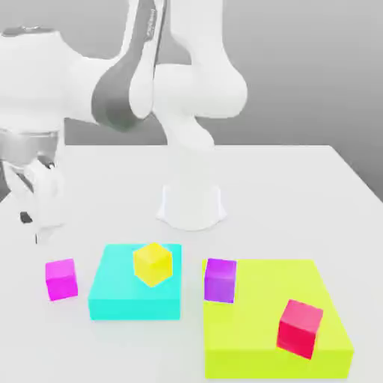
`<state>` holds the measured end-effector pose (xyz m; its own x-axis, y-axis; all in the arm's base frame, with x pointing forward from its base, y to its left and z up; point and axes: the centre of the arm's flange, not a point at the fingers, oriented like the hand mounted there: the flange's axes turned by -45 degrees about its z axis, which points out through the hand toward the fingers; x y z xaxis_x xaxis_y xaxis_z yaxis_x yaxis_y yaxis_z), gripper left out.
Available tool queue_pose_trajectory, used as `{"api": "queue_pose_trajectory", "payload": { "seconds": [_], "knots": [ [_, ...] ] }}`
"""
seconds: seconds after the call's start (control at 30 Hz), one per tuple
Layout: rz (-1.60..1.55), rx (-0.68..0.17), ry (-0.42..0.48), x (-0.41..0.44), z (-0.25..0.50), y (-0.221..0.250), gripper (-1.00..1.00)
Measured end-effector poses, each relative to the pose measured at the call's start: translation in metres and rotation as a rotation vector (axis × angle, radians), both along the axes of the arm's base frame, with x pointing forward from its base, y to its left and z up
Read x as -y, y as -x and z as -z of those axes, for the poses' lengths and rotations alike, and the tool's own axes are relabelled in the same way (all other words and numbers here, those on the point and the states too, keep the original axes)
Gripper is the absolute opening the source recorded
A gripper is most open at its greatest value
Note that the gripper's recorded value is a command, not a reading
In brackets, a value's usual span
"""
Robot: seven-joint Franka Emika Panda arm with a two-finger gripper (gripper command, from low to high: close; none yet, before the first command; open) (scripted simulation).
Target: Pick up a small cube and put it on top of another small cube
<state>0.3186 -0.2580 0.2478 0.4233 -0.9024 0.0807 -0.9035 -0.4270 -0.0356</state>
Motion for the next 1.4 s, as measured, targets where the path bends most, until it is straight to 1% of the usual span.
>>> {"api": "queue_pose_trajectory", "payload": {
  "seconds": [0.07, 0.27, 0.3, 0.53, 0.73, 0.77, 0.97, 1.1, 1.23, 1.33, 1.37, 1.4],
  "knots": [
    [0.092, -0.043, -0.044, 0.005, 0.036, 0.027, 0.00],
    [0.118, -0.063, -0.061, 0.003, 0.101, 0.035, 0.00],
    [0.118, -0.063, -0.061, 0.002, 0.110, 0.036, -1.00],
    [0.119, -0.062, -0.061, 0.002, 0.111, 0.036, -1.00],
    [0.119, -0.062, -0.062, 0.002, 0.059, 0.036, -1.00],
    [0.083, -0.063, -0.061, -0.005, 0.052, 0.025, -1.00],
    [-0.318, -0.072, -0.050, -0.112, 0.014, -0.082, -1.00],
    [-0.590, -0.079, -0.040, -0.210, -0.013, -0.132, -1.00],
    [-0.860, -0.085, -0.030, -0.322, -0.043, -0.155, -1.00],
    [-1.060, -0.089, -0.021, -0.409, -0.066, -0.151, -1.00],
    [-1.112, -0.090, -0.017, -0.433, -0.061, -0.146, -1.00],
    [-1.106, -0.090, -0.016, -0.430, -0.051, -0.148, -1.00]
  ]
}}
